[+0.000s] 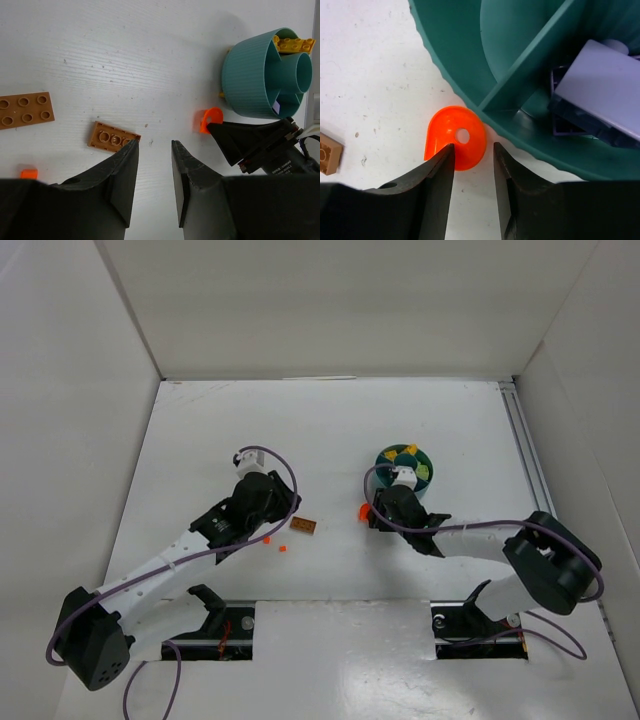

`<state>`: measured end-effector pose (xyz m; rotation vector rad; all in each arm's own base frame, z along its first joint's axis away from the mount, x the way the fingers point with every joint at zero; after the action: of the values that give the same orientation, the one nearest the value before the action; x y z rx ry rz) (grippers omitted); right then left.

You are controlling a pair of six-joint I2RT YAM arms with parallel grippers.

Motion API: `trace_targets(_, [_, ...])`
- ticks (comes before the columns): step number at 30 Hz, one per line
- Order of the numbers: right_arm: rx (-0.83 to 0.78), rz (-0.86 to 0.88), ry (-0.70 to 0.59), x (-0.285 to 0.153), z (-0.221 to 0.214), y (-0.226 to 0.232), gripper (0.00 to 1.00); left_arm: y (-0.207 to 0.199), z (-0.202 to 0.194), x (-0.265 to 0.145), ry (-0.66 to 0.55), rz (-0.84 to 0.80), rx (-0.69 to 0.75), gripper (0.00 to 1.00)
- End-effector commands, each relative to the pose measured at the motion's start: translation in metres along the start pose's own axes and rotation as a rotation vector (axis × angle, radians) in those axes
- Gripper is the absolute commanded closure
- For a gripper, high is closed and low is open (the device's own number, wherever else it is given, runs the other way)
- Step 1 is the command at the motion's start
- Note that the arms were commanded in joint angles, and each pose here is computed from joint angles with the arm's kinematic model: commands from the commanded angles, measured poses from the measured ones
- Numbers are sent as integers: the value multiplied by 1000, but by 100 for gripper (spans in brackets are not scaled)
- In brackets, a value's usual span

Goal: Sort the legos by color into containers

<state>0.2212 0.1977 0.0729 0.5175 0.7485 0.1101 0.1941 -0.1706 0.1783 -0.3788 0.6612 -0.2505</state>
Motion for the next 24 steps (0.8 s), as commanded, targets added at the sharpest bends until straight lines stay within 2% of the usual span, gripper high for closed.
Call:
trace_targets(1, [61,80,-77,5,18,23,58,2,2,-3,-18,7,-10,70])
trace_targets(4, [48,81,-79,9,17,22,62,6,-2,-2,-10,25,-6,70])
trace_targets(7, [44,71,-71,13,13,20,70,6,-2,-2,-10,25,-15,70])
trace_targets(11, [21,90,-60,14,12,22,87,7,-3,-2,-3,31,-13,70])
trace_targets(12, [13,97,-66,14,15,24,94,7,-3,-2,-3,31,-13,70])
trace_targets(14, [-26,127,-83,8,21,29,100,8,-5,-3,4,36,-11,70])
trace_targets(21, [-171,203,-133,-21,41,44,100,7,-2,-5,-2,31,5,70])
trace_targets(24, [-253,260,-184,-43,54,55,100,5,1,-6,-10,25,12,62])
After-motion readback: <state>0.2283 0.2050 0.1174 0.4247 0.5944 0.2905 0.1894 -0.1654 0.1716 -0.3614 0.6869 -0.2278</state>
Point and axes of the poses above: each gripper's point midway between its finger pads, its own x axis out along the fingers, its own y axis along the line the jaws close on, z = x × y, the point moved 7 cm from there along -x, back along the fingers, and after that the axes turned 14 degrees about x, right-handed, at the moved point
